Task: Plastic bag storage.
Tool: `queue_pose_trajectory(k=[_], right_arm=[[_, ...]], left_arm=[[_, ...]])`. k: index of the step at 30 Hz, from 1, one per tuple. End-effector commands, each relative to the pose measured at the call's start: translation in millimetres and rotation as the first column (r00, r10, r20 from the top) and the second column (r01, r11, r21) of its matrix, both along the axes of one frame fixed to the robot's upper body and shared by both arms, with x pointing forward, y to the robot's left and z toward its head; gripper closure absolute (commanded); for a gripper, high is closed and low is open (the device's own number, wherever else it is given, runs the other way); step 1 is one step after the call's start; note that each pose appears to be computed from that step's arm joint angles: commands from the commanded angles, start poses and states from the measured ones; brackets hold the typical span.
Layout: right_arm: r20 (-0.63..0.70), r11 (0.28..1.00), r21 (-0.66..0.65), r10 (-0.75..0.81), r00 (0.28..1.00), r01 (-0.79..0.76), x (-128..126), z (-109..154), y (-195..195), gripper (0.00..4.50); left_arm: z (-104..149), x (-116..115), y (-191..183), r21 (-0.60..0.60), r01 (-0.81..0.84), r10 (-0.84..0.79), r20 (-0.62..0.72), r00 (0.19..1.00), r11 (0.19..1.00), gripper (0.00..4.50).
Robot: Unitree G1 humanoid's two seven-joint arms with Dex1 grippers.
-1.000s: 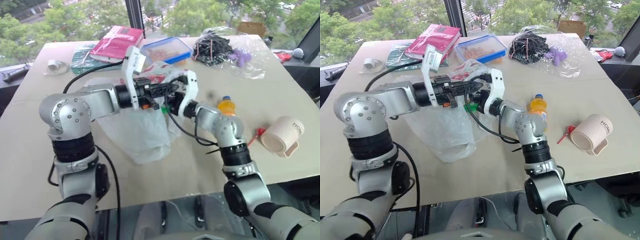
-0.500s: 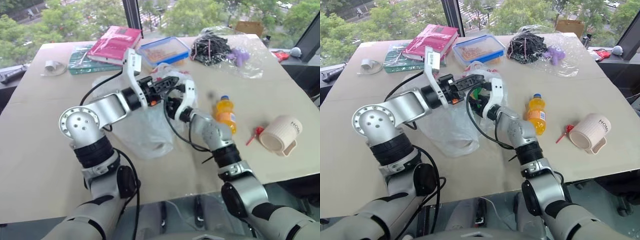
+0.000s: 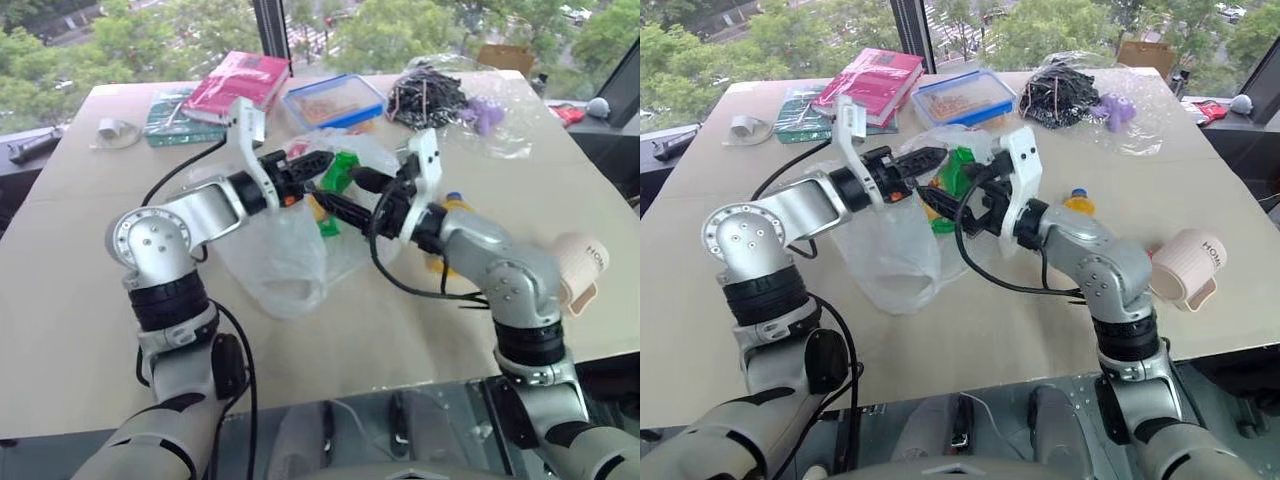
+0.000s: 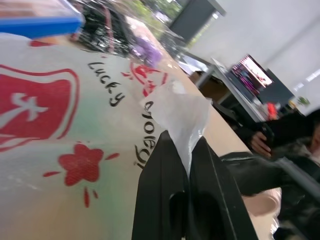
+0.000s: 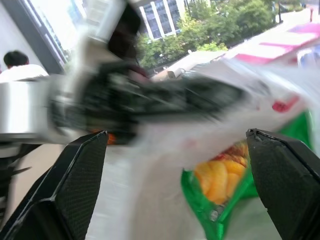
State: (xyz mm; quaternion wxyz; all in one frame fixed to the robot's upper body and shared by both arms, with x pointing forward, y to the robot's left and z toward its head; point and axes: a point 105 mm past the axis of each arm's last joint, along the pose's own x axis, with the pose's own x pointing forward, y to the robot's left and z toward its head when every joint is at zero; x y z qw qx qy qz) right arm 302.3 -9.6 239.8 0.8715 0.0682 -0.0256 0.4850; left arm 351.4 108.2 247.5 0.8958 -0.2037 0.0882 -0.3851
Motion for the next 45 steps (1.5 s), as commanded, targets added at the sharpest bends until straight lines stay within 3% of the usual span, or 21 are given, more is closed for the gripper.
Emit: queue_pose_trajectory(k=[1, 3, 5, 8, 12, 18, 22, 25, 29, 34, 39, 41, 45], right_arm=[[0.123, 0.991, -0.065, -0.107, 0.987, 0.116, -16, 20, -21, 0.03], [0.12, 0.946, -0.143, -0.273, 0.954, 0.289, -11, 18, -46, 0.03], [0.092, 0.857, -0.275, -0.427, 0.9, 0.435, -4, 8, -75, 0.03], [-0.065, 0.815, -0.308, -0.533, 0.843, 0.491, 10, -4, -104, 0.03], [-0.251, 0.687, -0.4, -0.719, 0.648, 0.607, 36, -44, -147, 0.03], [-0.379, 0.684, -0.461, -0.727, 0.572, 0.565, 45, -74, -155, 0.03], [-0.426, 0.651, -0.591, -0.753, 0.502, 0.476, 43, -112, -164, 0.03], [-0.443, 0.664, -0.619, -0.737, 0.51, 0.421, 41, -122, -161, 0.03], [-0.395, 0.625, -0.689, -0.749, 0.533, 0.367, 35, -131, -164, 1.12], [-0.246, 0.6, -0.68, -0.728, 0.639, 0.422, 32, -103, -166, 1.23], [-0.211, 0.792, -0.463, -0.535, 0.818, 0.398, 7, -53, -143, 1.23], [-0.169, 0.822, -0.421, -0.487, 0.857, 0.384, -6, -39, -140, 1.23], [-0.144, 0.928, -0.321, -0.247, 0.958, 0.191, -38, -19, -113, 1.23]], left_arm=[[10, 1, 2, 0.004, -0.003, 0.003, 0.052, 0.999, 1.0, 4.5], [11, 2, 1, 0.016, 0.0, -0.001, 0.062, 0.998, 1.0, 4.5], [11, 3, 1, 0.021, 0.002, -0.003, 0.067, 0.998, 1.0, 4.5], [10, 3, 0, 0.028, 0.007, -0.009, 0.066, 0.998, 1.0, 4.5], [9, 1, -4, 0.052, 0.03, -0.034, 0.075, 0.997, 0.998, 4.5], [7, -2, -7, 0.072, 0.048, -0.054, 0.083, 0.995, 0.996, 4.5], [7, -5, -7, 0.084, 0.054, -0.061, 0.082, 0.995, 0.995, 4.5], [7, -5, -7, 0.088, 0.051, -0.058, 0.084, 0.995, 0.995, 4.5], [12, -6, -7, 0.096, 0.049, -0.059, 0.099, 0.993, 0.994, 4.5], [17, -4, -4, 0.094, 0.04, -0.05, 0.112, 0.992, 0.995, 4.5], [20, -2, -2, 0.093, 0.033, -0.044, 0.119, 0.992, 0.995, 4.5], [21, -1, -2, 0.095, 0.031, -0.043, 0.121, 0.992, 0.995, 4.5], [23, 3, -1, 0.1, 0.027, -0.04, 0.127, 0.991, 0.995, 4.5]])
